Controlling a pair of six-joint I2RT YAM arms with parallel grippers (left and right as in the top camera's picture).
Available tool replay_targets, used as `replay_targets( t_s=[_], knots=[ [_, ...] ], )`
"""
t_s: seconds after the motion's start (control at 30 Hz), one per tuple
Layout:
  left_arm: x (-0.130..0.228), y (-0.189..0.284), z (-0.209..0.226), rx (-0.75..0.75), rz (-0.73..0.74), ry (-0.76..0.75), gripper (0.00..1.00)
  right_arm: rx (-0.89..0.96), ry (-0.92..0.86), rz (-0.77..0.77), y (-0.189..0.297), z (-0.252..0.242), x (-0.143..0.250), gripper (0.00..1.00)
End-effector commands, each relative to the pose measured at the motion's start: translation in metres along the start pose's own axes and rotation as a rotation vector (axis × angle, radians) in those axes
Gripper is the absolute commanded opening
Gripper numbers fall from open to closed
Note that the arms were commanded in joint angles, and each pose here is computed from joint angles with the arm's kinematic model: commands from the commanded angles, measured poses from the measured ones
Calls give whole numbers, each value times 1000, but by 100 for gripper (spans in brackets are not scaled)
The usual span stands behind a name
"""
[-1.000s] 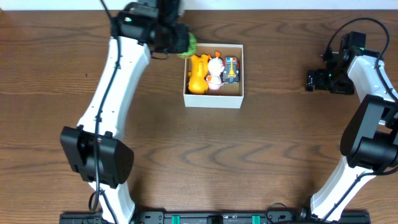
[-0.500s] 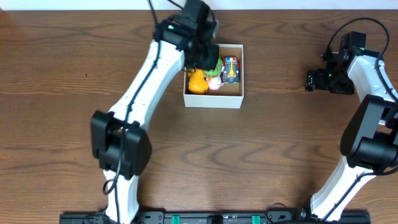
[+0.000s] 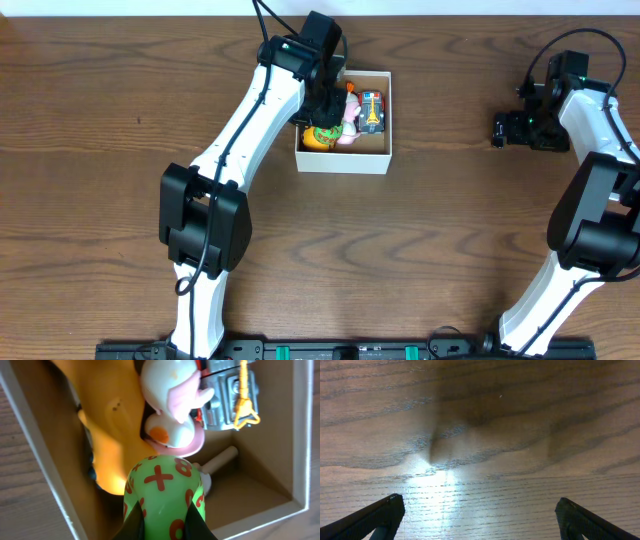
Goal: Pack container
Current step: 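Lower the ball into the box front corner and open the left gripper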
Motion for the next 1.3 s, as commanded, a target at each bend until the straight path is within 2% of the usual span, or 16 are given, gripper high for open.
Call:
replay_targets(
  t_s=[0.0,0.13,0.2,0.23,0.33,0.4,0.73,0.97,1.0,1.03,1.13,1.17,1.27],
  knots=[
    [4,-11,7,-45,36,-7,6,-4,-1,-7,3,3,0,99],
    [8,-13,11,-83,64,-3,7,-4,-1,-7,3,3,0,99],
    [9,-13,12,-93,66,-3,17,-4,-1,-7,3,3,0,99],
    [9,-13,12,-93,66,-3,30,-4,-1,-8,3,3,0,99],
    [9,-13,12,-93,71,-2,58,-4,-1,-7,3,3,0,99],
    [10,-13,12,-94,75,-1,65,-4,-1,-7,3,3,0,99],
    [11,-12,12,-95,77,-2,72,-4,-1,-7,3,3,0,99],
    [11,-12,12,-95,78,-1,71,-4,-1,-7,3,3,0,99],
    [11,-12,12,-95,78,-1,66,-4,-1,-8,3,3,0,99],
    [11,-12,12,-95,77,-1,55,-4,-1,-7,3,3,0,99],
    [11,-12,12,-89,79,0,10,-4,-1,-7,3,3,0,99],
    [11,-12,12,-87,79,2,6,-4,-1,-7,3,3,0,99],
    [12,-12,12,-89,86,3,6,-4,-1,-7,3,3,0,99]
  ],
)
Point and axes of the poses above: each gripper's point midway between its finger pads, its own y axis back along the fingers, its own z axis along the line the jaws close on, x = y × z, the point moved 9 cm from there along y, back along the fingers, and after that the axes turned 2 degrees about y, right-handed, at the moved point
